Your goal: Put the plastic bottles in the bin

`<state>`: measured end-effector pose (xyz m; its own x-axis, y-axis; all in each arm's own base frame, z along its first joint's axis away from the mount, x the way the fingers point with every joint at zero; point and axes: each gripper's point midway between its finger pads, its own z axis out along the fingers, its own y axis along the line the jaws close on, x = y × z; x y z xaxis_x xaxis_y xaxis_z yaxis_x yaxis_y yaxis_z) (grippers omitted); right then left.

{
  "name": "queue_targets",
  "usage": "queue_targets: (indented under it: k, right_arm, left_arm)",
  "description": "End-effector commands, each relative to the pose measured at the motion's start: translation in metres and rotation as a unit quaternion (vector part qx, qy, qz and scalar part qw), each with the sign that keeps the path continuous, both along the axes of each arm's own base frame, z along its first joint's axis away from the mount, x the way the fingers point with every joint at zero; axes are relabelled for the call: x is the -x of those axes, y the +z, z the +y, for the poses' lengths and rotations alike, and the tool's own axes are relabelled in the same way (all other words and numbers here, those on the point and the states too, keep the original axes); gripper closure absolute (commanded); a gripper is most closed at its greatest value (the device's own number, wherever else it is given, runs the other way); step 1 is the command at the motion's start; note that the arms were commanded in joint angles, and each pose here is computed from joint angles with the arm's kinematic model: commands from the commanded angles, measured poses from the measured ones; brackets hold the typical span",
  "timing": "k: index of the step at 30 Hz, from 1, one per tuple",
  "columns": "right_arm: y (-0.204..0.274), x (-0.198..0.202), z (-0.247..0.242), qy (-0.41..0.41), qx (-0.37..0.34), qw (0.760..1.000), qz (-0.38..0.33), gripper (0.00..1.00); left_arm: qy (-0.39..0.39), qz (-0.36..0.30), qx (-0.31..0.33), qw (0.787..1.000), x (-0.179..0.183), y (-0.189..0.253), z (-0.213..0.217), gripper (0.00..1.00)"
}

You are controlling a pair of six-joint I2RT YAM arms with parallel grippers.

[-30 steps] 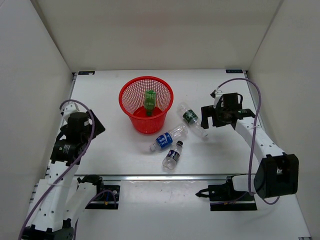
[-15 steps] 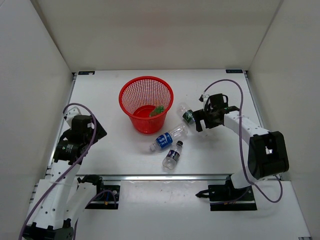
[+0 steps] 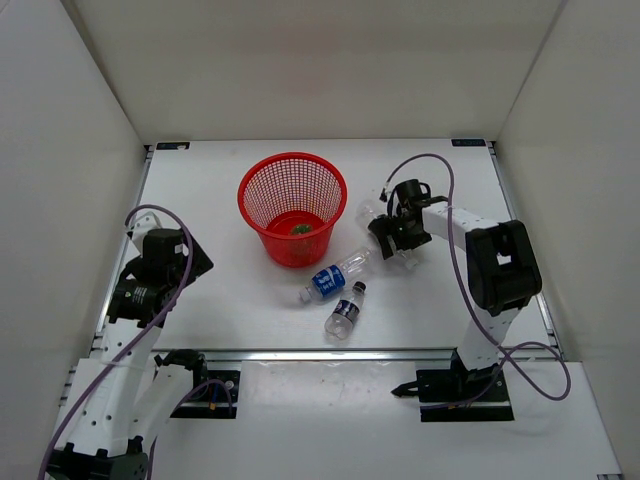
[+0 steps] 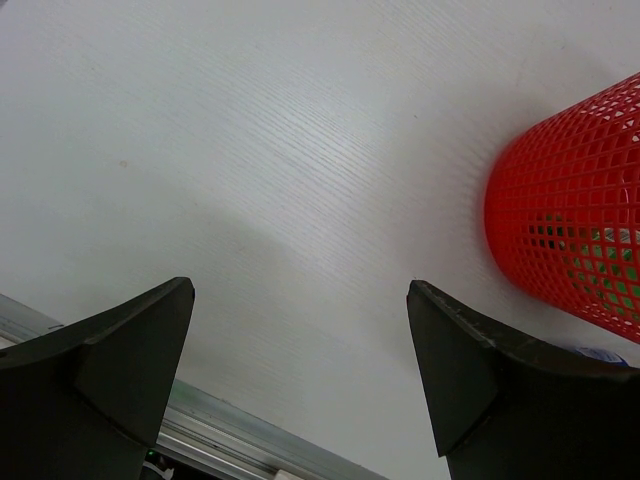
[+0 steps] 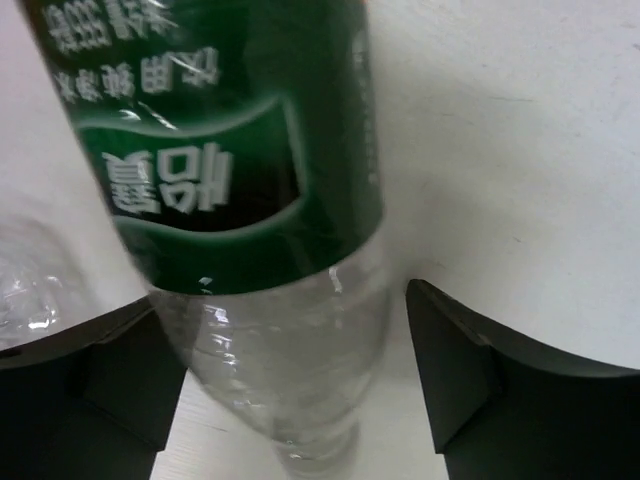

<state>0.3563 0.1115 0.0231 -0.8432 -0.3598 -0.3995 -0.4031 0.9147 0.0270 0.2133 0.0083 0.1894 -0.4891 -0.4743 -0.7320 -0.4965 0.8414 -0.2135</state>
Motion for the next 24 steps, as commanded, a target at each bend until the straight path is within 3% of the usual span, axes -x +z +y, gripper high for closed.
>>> queue_targets:
  k: [1,2,3,8,15,20,24]
  right_arm:
    - [0.004,-0.006,0.000,-0.018,-0.012,1.000,0.009,0.22]
    - [0.006,-0.004,0.001,-0.023,-0.022,0.999,0.009,0.41]
    - [0.008,-0.005,0.002,-0.027,-0.028,0.999,0.002,0.52]
    - [0.046,-0.015,-0.002,-0.039,-0.043,0.997,-0.045,0.52]
    - [0.193,-0.049,0.002,-0.038,-0.083,0.970,-0.225,0.48]
    - [0.291,-0.043,0.085,0.067,-0.179,0.928,-0.320,0.46]
    - [0.350,-0.022,0.169,0.161,-0.267,0.878,-0.364,0.45]
  left_arm:
    - [0.007,-0.014,-0.004,1.000,-0.002,0.011,0.004,0.01]
    - [0.009,-0.019,-0.006,1.000,-0.002,0.016,0.005,0.01]
    - [0.011,-0.018,-0.006,1.000,-0.003,0.016,0.006,0.02]
    - [-0.006,-0.025,0.000,1.000,-0.009,0.019,-0.001,0.01]
    - [-0.025,-0.020,0.005,0.999,-0.016,0.014,-0.008,0.01]
    - [-0.035,-0.011,0.007,0.999,-0.014,0.009,-0.010,0.01]
    - [-0.054,-0.014,0.016,0.998,-0.016,0.008,-0.018,0.01]
